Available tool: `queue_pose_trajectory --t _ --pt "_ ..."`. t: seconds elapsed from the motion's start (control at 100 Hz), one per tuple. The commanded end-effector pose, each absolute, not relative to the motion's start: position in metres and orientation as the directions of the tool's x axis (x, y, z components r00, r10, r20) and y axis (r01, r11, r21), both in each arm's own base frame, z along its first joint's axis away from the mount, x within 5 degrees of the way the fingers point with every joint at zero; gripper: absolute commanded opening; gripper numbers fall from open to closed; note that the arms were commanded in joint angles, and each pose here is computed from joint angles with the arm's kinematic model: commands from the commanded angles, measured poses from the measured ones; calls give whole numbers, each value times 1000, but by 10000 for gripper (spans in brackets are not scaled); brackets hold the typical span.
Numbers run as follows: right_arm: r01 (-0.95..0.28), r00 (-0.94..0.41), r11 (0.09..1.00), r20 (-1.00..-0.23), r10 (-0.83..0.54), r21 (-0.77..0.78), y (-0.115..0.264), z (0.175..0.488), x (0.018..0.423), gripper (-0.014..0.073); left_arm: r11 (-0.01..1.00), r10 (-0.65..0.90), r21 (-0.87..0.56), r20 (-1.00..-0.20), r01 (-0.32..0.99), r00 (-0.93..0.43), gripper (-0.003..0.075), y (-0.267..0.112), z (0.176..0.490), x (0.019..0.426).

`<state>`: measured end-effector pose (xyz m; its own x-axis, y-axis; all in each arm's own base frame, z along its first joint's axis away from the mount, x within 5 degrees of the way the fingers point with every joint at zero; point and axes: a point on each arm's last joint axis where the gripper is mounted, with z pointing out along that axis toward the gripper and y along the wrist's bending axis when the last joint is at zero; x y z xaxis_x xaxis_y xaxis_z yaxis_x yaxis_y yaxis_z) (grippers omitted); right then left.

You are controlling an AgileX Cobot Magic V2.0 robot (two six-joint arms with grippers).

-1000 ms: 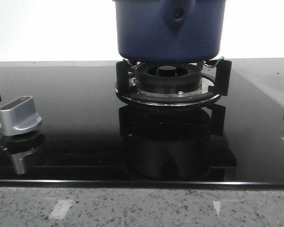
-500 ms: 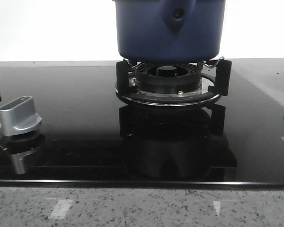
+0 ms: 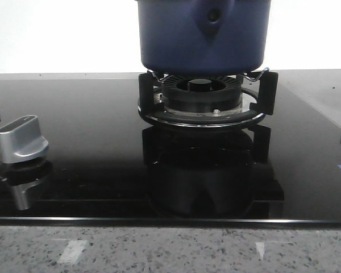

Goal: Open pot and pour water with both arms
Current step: 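Grasp the purple lid knob with the left gripper and lift the lid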

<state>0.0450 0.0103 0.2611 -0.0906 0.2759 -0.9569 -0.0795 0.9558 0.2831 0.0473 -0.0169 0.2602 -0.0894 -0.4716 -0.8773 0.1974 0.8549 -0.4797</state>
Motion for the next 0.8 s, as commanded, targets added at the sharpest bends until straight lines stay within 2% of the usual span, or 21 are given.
queue_pose_trajectory --t 0.0,0.15,0.31,0.46,0.65,0.71,0.79 --pt "-52 -91 986 -984 155 160 7 293 47 -46 913 -348 -354 -935 203 -65 -20 -17 292 55" --pt "-44 -238 994 -967 90 103 7 326 59 -46 945 -205 -237 -966 225 -157 -20 -23 326 84" --pt "-44 -338 996 -939 63 83 7 347 76 -46 907 -171 -263 -944 329 -284 -20 -38 351 124" --pt "-43 -356 995 -932 64 84 6 351 85 -46 798 -106 -267 -944 540 -311 -20 -59 368 152" --pt "-43 -355 996 -933 64 85 6 351 86 -43 665 -173 -327 -942 671 -287 -16 -74 382 183" --pt "-42 -351 996 -934 64 85 6 352 86 -17 629 -149 -307 -949 714 -278 18 -78 384 191" --pt "-42 -347 996 -936 65 84 6 352 87 99 566 -122 -314 -946 762 -300 118 -84 385 201"
